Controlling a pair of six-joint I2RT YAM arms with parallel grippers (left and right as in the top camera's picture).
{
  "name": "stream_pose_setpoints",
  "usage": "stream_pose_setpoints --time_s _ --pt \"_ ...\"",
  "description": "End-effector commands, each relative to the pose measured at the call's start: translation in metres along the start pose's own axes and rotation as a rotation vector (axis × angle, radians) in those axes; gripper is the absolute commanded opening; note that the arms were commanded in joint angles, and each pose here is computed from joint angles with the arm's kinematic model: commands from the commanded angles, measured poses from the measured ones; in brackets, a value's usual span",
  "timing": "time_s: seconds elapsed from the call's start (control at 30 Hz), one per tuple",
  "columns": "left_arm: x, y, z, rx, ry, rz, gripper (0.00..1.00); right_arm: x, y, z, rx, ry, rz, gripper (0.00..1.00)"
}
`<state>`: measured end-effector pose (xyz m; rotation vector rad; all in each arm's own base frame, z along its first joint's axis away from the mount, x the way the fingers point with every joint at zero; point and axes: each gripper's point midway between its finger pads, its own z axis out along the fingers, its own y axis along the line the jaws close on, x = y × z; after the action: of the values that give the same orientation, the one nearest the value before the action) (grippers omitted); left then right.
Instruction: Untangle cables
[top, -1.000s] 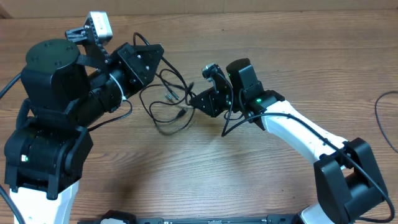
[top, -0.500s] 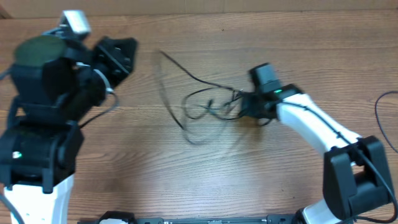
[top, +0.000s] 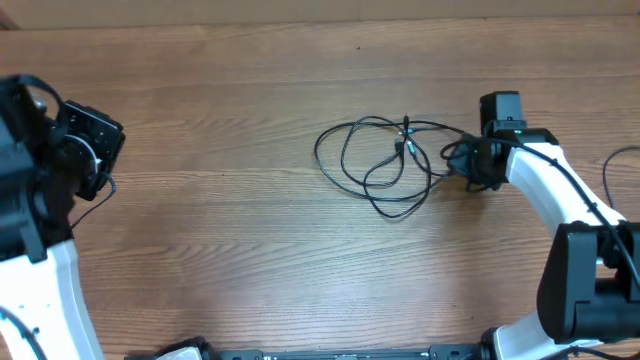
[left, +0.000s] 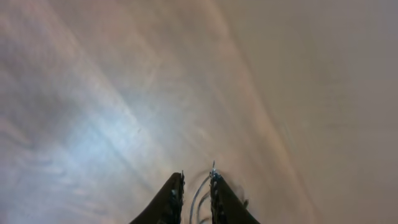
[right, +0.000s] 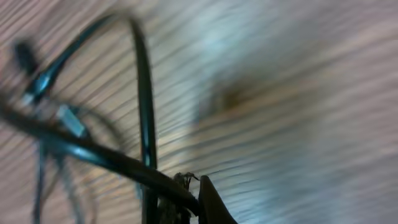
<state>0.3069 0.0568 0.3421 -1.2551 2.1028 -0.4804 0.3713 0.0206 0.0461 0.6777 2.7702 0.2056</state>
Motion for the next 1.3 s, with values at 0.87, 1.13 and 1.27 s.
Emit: stream_pose_setpoints --time_s 0.87,1.13,1.27 --pt "0.254 -0.063 0.183 0.243 0.889 0.856 0.50 0.134 0.150 -0.130 -1.172 0.309 -0.754 0.04" --pt "0.282 -0.048 0.227 0.160 0.952 0.771 0.53 0.088 0.189 -0.207 -1.267 0.126 -0.838 0.04" --pt "0.315 -0.042 0.239 0.135 0.997 0.795 0.53 0.048 0.203 -0.233 -1.100 -0.014 -0.840 0.04"
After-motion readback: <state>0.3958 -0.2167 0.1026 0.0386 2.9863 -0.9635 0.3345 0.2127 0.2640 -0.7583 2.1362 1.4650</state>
